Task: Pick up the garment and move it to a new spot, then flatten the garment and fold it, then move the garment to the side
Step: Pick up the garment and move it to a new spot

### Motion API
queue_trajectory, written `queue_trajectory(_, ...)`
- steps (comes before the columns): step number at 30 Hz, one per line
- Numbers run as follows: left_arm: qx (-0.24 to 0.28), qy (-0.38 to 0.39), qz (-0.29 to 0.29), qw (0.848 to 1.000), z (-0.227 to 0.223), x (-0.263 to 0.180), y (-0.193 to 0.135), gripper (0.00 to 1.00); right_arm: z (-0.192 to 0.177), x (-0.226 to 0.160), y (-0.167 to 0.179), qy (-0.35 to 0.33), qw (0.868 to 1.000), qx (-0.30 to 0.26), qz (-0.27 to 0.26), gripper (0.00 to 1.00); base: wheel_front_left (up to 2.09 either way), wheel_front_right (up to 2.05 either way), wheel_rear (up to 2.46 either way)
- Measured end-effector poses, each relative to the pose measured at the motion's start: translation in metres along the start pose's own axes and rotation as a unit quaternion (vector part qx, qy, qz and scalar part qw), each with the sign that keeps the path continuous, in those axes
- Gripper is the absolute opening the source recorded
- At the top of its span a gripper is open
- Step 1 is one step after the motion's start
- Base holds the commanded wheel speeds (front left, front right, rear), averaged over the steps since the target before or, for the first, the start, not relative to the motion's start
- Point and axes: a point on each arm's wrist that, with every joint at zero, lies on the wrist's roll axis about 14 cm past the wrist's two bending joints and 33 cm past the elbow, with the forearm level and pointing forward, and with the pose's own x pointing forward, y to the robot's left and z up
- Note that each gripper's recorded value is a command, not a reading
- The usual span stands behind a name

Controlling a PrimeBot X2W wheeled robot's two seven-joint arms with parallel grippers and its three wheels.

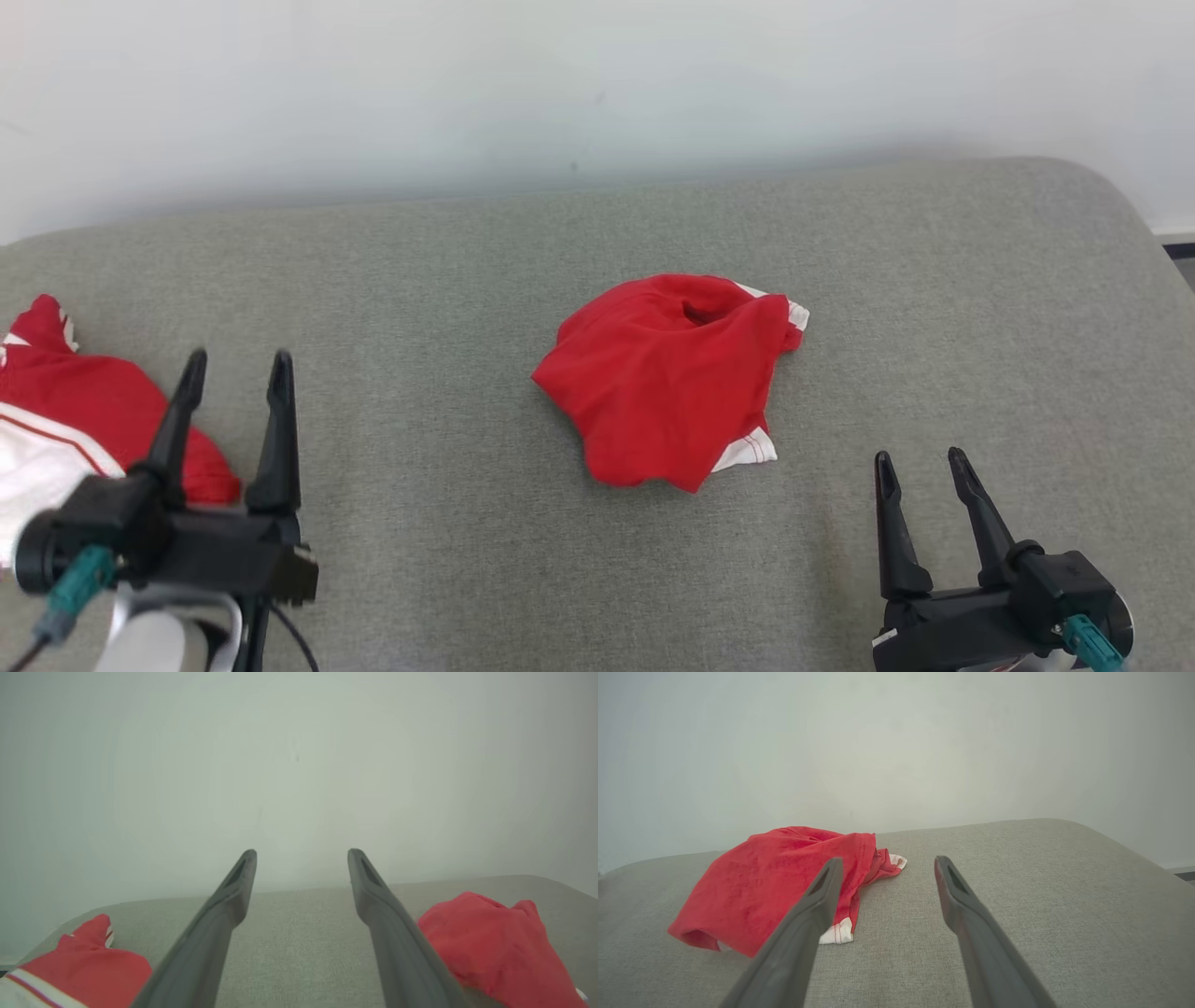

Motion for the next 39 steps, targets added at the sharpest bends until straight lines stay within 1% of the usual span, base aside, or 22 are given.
queue_trajectory(7,-0.001,0.031,0.033,0.999,-0.020,-0.038,0.010,1.00,0.004,0.001,0.009,-0.006,1.000,0.000,0.013,1.00,0.00,0.00,0.00)
queue_trajectory(10,-0.016,0.036,0.056,0.998,-0.025,-0.049,0.015,1.00,0.005,0.000,0.009,-0.007,1.000,0.000,0.014,1.00,0.00,0.00,0.00)
queue_trajectory(14,-0.010,0.046,0.077,0.996,-0.031,-0.065,0.024,1.00,0.006,-0.002,0.007,-0.007,1.000,-0.001,0.011,1.00,0.00,0.00,0.00)
queue_trajectory(17,-0.016,0.045,0.094,0.994,-0.031,-0.074,0.027,1.00,0.005,-0.005,0.006,-0.007,1.000,-0.001,0.009,1.00,0.00,0.00,0.00)
queue_trajectory(24,-0.011,0.058,0.079,0.995,-0.039,-0.086,0.017,1.00,0.004,-0.009,0.006,-0.004,1.000,0.000,0.009,1.00,0.00,0.00,0.00)
queue_trajectory(30,-0.015,0.052,0.089,0.995,-0.036,-0.092,0.023,1.00,0.001,-0.009,0.007,0.001,1.000,0.002,0.010,1.00,0.00,0.00,0.00)
queue_trajectory(36,-0.004,0.059,0.099,0.993,-0.038,-0.101,0.030,1.00,-0.002,-0.011,0.009,0.005,1.000,0.004,0.012,1.00,0.00,0.00,0.00)
queue_trajectory(39,0.003,0.073,0.086,0.994,-0.045,-0.103,0.025,1.00,-0.003,-0.011,0.009,0.006,1.000,0.006,0.013,1.00,0.00,0.00,0.00)
